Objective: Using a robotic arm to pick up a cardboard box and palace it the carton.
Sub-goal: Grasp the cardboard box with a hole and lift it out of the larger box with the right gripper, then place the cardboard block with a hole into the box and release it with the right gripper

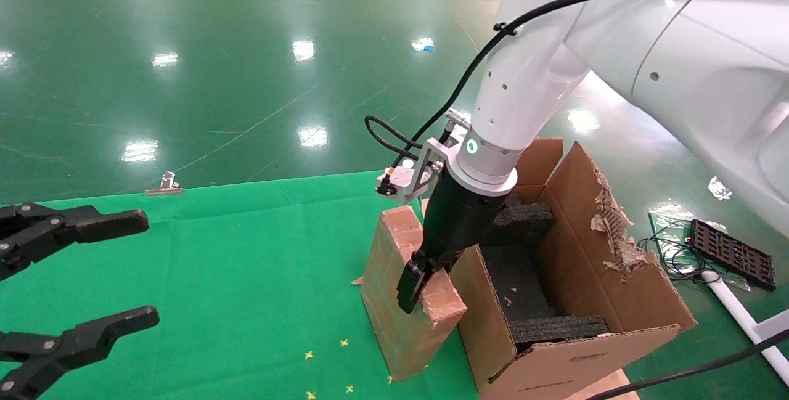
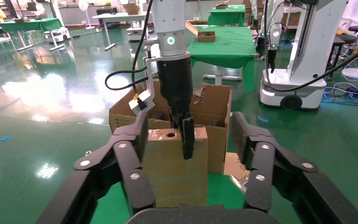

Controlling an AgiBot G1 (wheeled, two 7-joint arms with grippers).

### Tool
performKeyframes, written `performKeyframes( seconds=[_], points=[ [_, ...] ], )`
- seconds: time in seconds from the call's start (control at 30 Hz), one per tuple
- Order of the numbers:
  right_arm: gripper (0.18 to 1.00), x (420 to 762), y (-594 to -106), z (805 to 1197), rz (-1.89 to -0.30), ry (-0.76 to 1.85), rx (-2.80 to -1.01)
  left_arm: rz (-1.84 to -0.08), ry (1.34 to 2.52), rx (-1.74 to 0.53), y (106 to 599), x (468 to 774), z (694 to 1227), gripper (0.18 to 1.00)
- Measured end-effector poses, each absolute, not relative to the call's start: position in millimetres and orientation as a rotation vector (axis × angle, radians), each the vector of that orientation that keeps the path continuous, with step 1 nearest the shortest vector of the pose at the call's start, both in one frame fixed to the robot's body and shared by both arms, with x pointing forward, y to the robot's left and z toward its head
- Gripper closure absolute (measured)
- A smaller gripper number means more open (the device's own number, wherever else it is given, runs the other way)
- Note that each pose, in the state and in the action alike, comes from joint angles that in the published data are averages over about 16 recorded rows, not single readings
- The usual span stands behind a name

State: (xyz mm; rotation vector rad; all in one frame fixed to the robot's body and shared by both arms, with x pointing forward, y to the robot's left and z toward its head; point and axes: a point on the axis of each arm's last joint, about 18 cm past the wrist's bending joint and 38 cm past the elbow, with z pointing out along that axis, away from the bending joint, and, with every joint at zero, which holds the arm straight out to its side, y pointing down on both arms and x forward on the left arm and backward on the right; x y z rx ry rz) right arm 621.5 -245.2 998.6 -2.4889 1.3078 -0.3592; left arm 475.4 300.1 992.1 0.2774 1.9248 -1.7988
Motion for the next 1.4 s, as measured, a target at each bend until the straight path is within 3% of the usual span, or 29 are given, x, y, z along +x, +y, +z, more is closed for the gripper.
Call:
performKeyframes(
  seconds=[0.23,0.47,0.67,0.83,1.03,1.4],
  points=[
    [0.647,619,-254,1020,-0.403,1.272,-2.432,-1.799,1.925,0.277,300,475,992,0.585],
    [0.788,611,-284,1084,-0.549,1.195,-2.259,-1.799,1.925,0.277,300,475,992,0.740],
    [0.835,589,-337,1150,-0.723,1.187,-2.044,-1.799,1.925,0.277,300,475,992,0.854],
    [0.844,567,-387,1177,-0.816,1.270,-1.897,-1.799,1.925,0.277,300,475,992,0.923],
    [0.848,552,-438,1167,-0.823,1.447,-1.788,-1.799,1.925,0.277,300,475,992,0.971],
    [0.850,552,-494,1096,-0.722,1.766,-1.730,-1.799,1.925,0.277,300,475,992,0.987]
  ],
)
